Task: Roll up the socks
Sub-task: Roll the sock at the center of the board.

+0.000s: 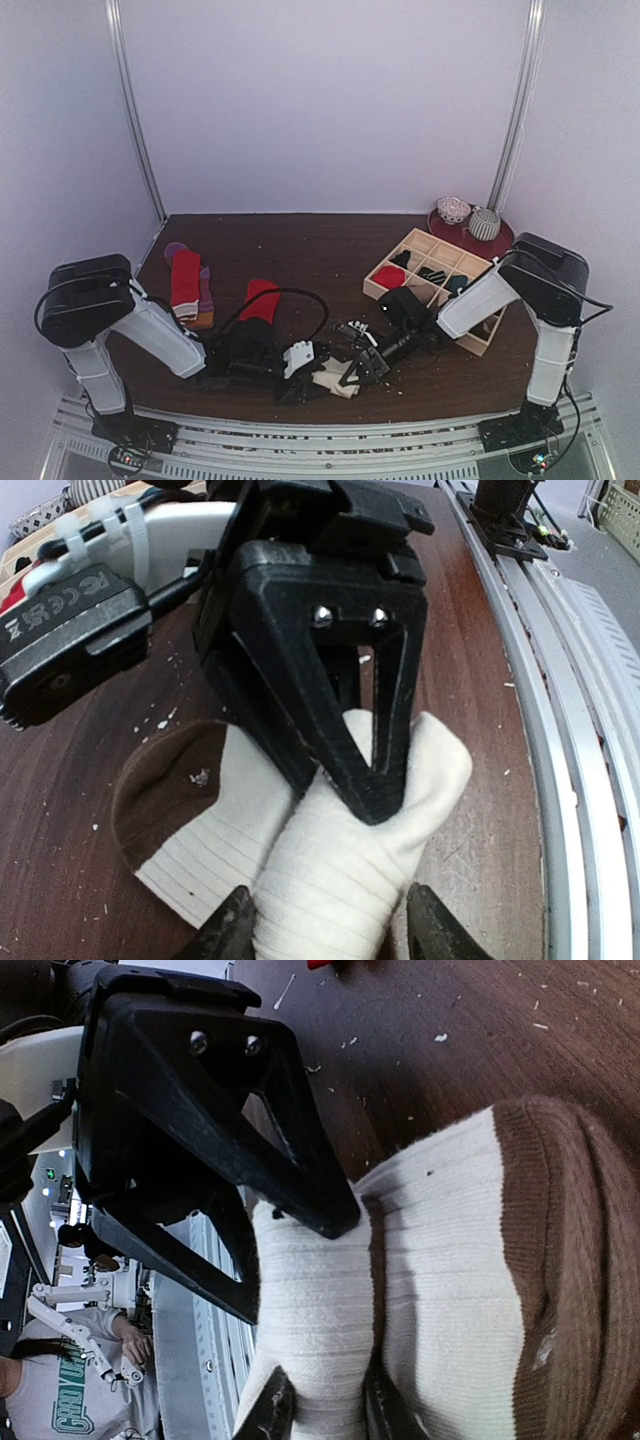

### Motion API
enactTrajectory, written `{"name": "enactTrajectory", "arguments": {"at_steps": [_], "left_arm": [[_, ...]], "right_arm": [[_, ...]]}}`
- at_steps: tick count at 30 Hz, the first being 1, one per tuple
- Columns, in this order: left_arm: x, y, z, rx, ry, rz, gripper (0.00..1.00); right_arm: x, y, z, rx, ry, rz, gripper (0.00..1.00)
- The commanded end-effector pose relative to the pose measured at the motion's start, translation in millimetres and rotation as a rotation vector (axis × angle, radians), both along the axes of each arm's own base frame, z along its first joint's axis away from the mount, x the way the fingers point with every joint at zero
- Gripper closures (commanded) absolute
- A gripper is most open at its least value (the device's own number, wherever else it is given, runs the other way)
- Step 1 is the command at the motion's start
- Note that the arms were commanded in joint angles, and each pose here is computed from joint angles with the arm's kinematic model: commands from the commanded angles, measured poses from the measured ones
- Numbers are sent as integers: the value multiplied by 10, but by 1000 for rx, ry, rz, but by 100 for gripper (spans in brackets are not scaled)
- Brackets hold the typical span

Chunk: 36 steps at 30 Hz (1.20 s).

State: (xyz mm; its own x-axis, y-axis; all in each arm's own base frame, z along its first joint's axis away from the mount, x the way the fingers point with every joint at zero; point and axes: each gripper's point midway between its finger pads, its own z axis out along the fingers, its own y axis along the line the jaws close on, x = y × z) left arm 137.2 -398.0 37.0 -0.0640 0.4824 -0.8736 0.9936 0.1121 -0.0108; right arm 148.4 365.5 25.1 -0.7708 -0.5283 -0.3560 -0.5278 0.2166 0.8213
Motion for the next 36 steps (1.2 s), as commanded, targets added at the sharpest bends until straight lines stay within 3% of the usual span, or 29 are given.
{"name": "enactTrajectory", "arguments": {"at_steps": [1,8,10,13,14,18,21,24,30,36], "left_arm": [[-19,-99,-9,-15,-2,-35,62],[-23,-88,-280,80,81,-13,100],[-28,-50,-386,115,127,14,100],[-60,68,-578,183,227,71,100],[-82,123,-651,216,268,92,100],[-218,318,-885,307,414,136,100],[-289,465,-1029,368,499,168,100],[-336,571,-1114,401,571,192,100],[-349,661,-1169,423,616,217,100],[-341,635,-1184,423,617,205,100]], "right_arm": [[-242,-335,-494,-231,149,-10,79],[-181,-325,-465,-236,113,-13,78],[-114,-302,-385,-229,60,-9,76],[100,-247,-97,-190,-104,-31,60],[193,-227,55,-164,-176,-51,55],[503,-262,589,-73,-548,-173,52],[399,-326,805,-3,-871,-172,46],[120,-322,822,42,-1075,-97,44],[-139,-313,586,-10,-1175,-31,43],[-192,-335,540,-49,-1221,-72,43]]}}
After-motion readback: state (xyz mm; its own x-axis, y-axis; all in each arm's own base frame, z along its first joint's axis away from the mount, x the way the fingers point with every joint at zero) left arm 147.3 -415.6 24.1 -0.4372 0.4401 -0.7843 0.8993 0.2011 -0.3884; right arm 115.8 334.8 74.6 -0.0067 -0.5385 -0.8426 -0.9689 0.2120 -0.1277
